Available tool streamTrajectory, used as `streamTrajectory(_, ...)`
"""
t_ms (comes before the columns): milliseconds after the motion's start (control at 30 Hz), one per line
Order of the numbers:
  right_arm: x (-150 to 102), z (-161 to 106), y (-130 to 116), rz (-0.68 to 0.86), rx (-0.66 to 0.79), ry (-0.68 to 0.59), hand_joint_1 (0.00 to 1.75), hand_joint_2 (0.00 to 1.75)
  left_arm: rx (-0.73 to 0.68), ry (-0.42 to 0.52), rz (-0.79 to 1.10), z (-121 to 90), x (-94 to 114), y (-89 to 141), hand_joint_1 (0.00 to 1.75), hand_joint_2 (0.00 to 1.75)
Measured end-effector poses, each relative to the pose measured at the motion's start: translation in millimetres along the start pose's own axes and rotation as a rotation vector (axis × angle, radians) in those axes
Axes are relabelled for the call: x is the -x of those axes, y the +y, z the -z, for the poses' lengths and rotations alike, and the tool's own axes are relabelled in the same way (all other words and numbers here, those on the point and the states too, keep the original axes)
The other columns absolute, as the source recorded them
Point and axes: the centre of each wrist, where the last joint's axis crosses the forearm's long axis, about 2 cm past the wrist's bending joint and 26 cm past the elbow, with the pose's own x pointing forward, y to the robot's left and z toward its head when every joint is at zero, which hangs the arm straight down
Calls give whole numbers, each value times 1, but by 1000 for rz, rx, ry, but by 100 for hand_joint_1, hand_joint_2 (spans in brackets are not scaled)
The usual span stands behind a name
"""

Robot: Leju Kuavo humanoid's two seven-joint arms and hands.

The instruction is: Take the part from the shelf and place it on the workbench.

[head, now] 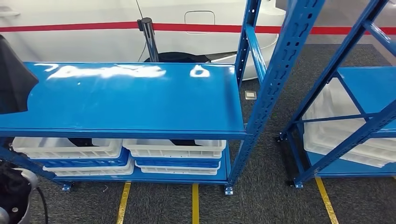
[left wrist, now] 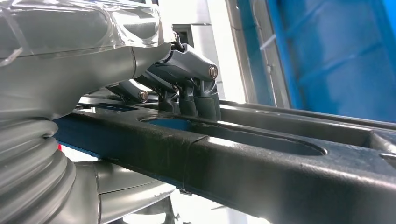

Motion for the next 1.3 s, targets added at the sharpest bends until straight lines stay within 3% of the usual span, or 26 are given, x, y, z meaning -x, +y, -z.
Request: streamTrajectory(1300, -2, 0, 3, -2, -1, 8, 0, 0, 6, 20, -8, -2, -2, 1, 175, 175)
